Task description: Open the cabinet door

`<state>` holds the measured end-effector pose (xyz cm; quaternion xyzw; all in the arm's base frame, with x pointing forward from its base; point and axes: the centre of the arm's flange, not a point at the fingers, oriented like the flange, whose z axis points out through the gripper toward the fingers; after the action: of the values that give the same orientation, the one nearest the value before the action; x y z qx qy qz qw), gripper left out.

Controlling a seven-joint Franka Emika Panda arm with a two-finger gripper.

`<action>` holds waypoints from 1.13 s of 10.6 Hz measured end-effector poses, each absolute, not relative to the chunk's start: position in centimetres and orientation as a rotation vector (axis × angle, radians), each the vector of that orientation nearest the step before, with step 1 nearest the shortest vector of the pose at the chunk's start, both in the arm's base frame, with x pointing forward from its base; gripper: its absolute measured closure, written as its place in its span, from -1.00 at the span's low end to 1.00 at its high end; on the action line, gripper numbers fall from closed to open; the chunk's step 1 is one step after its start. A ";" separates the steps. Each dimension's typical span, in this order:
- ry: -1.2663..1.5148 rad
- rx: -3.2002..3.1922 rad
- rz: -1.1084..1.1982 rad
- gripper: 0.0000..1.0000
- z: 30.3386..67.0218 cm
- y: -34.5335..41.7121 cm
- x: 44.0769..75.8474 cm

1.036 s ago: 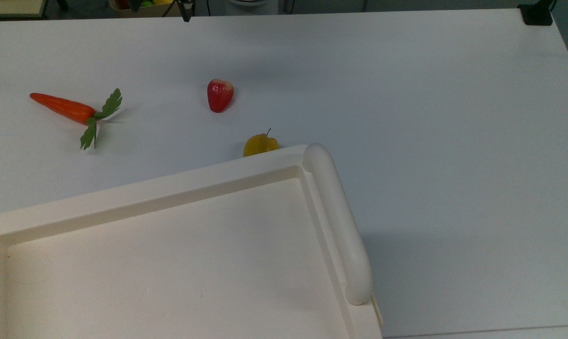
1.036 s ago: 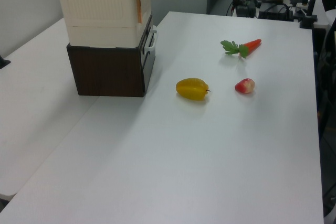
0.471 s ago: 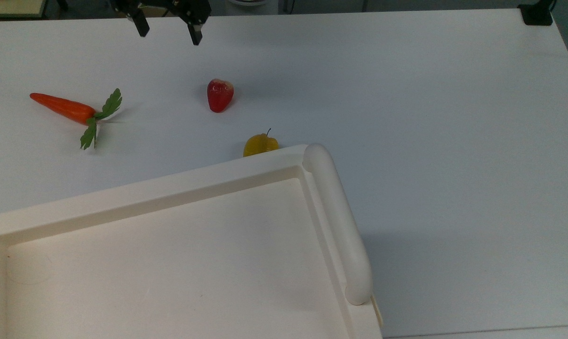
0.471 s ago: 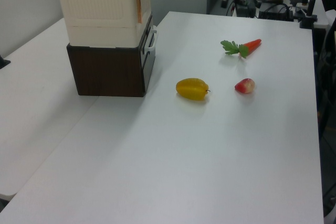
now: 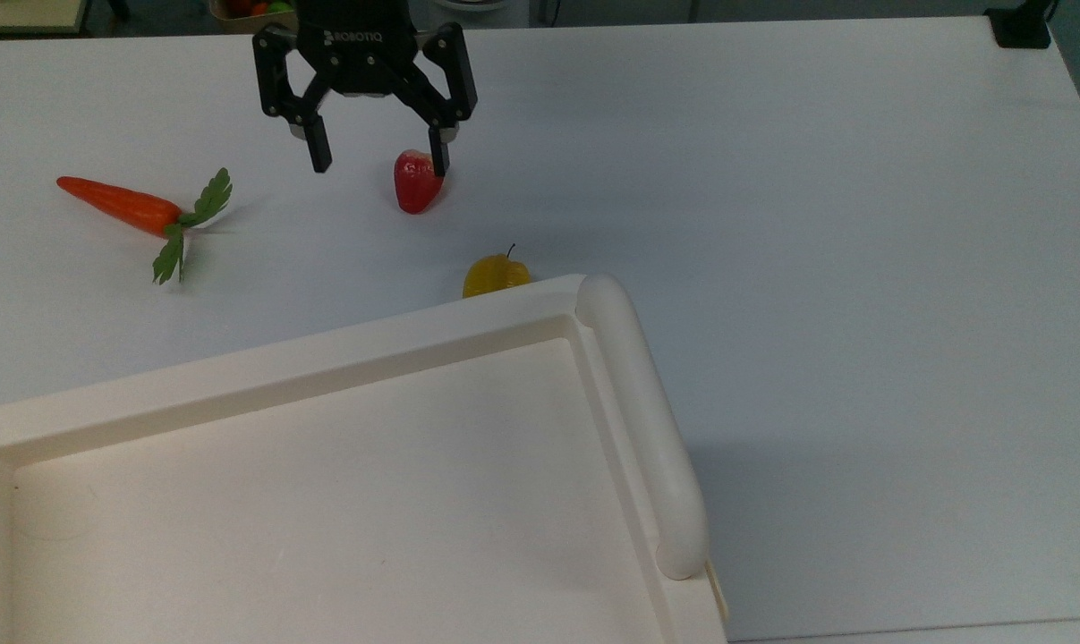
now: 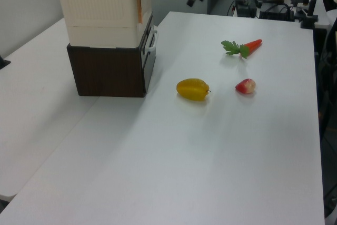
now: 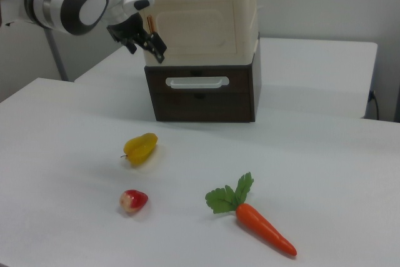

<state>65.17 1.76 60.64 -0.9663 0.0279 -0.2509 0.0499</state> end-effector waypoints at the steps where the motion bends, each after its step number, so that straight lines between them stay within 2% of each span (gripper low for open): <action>1: 0.039 -2.913 -0.865 -1.00 60.4 3.3 66.1; 8: -0.111 -2.769 -1.216 -1.00 58.2 10.9 70.8; 10: -0.136 -2.749 -1.299 -0.94 58.2 11.4 71.7; 11: -0.136 -2.743 -1.319 -0.78 58.4 11.4 72.1; 12: -0.134 -2.737 -1.340 -0.42 58.3 11.3 72.4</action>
<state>72.43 11.27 58.32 -0.8963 -0.0440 -0.4388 0.0457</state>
